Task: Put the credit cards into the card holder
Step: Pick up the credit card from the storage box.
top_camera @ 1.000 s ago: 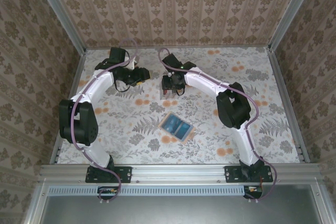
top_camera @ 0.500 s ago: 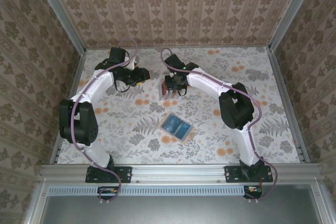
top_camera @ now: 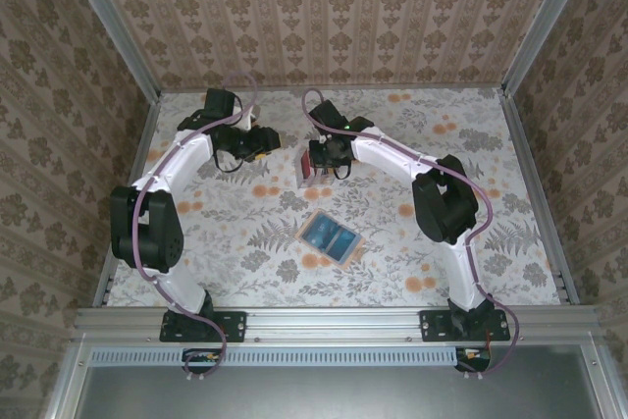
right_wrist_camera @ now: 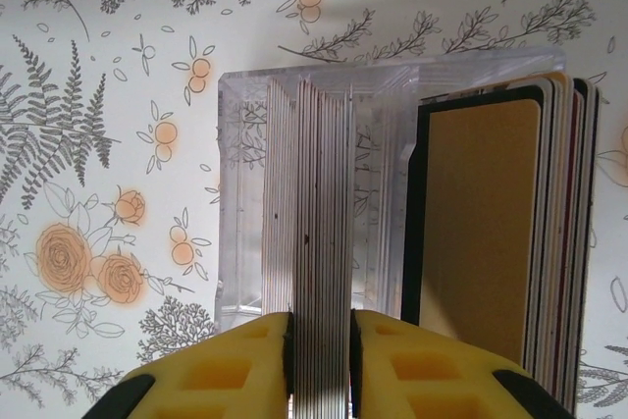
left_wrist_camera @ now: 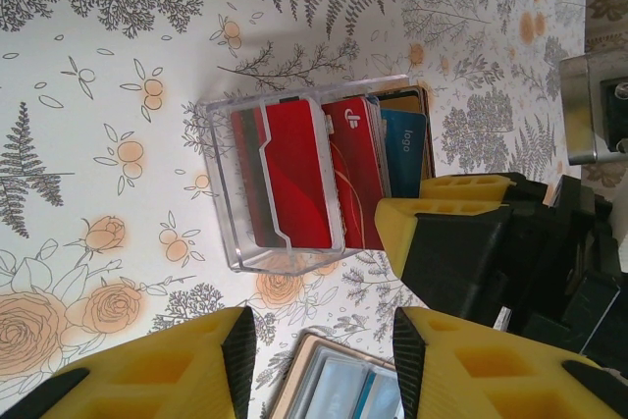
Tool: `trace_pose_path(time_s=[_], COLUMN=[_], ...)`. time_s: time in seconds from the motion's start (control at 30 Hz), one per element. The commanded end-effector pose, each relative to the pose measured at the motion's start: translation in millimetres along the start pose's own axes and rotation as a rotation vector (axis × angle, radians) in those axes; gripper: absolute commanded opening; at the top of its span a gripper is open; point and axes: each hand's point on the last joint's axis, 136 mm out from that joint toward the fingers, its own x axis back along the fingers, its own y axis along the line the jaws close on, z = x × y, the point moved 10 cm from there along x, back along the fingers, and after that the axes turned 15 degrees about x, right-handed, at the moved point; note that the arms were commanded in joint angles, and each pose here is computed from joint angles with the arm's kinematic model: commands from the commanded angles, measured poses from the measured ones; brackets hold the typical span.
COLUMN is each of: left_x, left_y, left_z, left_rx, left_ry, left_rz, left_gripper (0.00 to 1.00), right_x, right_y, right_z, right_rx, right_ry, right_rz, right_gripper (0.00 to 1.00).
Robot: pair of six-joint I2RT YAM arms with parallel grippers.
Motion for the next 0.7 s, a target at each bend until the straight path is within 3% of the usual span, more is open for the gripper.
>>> trace_pose_path(time_s=[0.0, 0.2, 0.67], left_x=[2.6, 3.2, 2.3], left_y=[-3.1, -3.2, -1.4], left_z=[-4.6, -4.5, -4.8], left_rx=[-0.039, -0.042, -0.044], left_ry=[-0.010, -0.012, -0.014], left_rz=[-0.007, -0.012, -0.024], left_gripper=[0.44, 0.44, 0.44], right_x=[14.5, 13.0, 2.3], right_y=[6.5, 10.4, 1.9], right_z=[-6.2, -8.0, -3.1], right_rx=[-0.010, -0.024, -0.045], right_ry=[-0.041, -0.047, -0.022], right_rz=[-0.083, -0.155, -0.151], right_gripper=[0.24, 0.27, 0.28])
